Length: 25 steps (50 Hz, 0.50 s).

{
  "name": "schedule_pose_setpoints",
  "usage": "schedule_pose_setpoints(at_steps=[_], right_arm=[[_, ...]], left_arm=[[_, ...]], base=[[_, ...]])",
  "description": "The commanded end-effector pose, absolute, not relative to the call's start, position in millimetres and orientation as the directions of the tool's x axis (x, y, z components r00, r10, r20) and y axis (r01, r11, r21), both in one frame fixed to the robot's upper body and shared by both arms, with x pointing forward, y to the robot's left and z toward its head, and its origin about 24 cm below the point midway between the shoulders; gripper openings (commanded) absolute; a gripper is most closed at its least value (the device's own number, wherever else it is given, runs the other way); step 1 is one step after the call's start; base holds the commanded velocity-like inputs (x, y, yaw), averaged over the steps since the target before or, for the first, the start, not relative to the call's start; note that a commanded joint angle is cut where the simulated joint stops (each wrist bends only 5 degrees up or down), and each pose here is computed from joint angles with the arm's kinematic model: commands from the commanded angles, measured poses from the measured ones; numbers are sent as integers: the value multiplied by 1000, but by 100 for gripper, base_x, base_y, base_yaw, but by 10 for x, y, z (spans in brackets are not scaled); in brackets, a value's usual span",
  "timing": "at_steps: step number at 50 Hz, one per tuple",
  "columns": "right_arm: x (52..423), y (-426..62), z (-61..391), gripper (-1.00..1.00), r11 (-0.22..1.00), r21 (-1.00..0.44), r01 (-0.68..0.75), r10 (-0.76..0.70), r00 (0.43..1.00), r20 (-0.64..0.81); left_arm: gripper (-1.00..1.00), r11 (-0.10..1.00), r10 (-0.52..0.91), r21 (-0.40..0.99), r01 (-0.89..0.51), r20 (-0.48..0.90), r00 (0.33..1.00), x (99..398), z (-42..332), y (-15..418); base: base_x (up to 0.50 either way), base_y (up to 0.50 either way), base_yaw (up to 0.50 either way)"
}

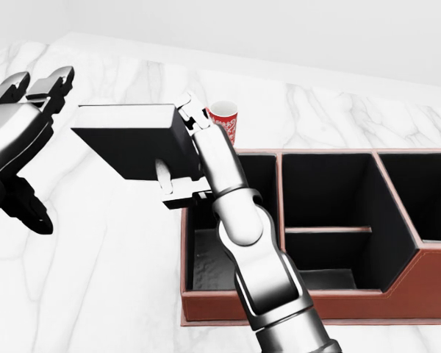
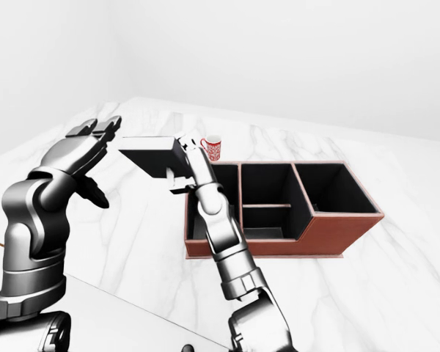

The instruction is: Pick up the book and place it in the right compartment of the caddy.

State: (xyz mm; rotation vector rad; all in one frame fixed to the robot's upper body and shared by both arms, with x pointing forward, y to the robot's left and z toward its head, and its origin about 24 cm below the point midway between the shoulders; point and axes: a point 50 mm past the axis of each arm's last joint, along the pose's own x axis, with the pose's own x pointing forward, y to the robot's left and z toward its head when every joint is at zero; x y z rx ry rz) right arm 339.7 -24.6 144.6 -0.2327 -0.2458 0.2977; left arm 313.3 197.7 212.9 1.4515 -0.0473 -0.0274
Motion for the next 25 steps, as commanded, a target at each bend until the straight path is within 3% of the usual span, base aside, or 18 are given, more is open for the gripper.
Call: schedule_pose_setpoints(at_steps=[1, 19, 25], right_arm=[[3326, -392, 1804, -100, 958, -212, -194, 261, 896, 361], [3297, -576, 1901, -100, 968, -200, -152, 223, 884, 410], [3238, -632, 2091, -100, 971, -197, -138, 219, 848, 484]], left_arm=[[100, 319, -116, 948, 16, 22, 993, 3200, 2065, 2100], [100, 637, -106, 770, 43, 32, 994, 3275, 1546, 2216], [100, 725, -89, 688, 42, 33, 995, 3278, 1424, 2265]], base=[[0, 0, 0], [0, 0, 0], [0, 0, 0]])
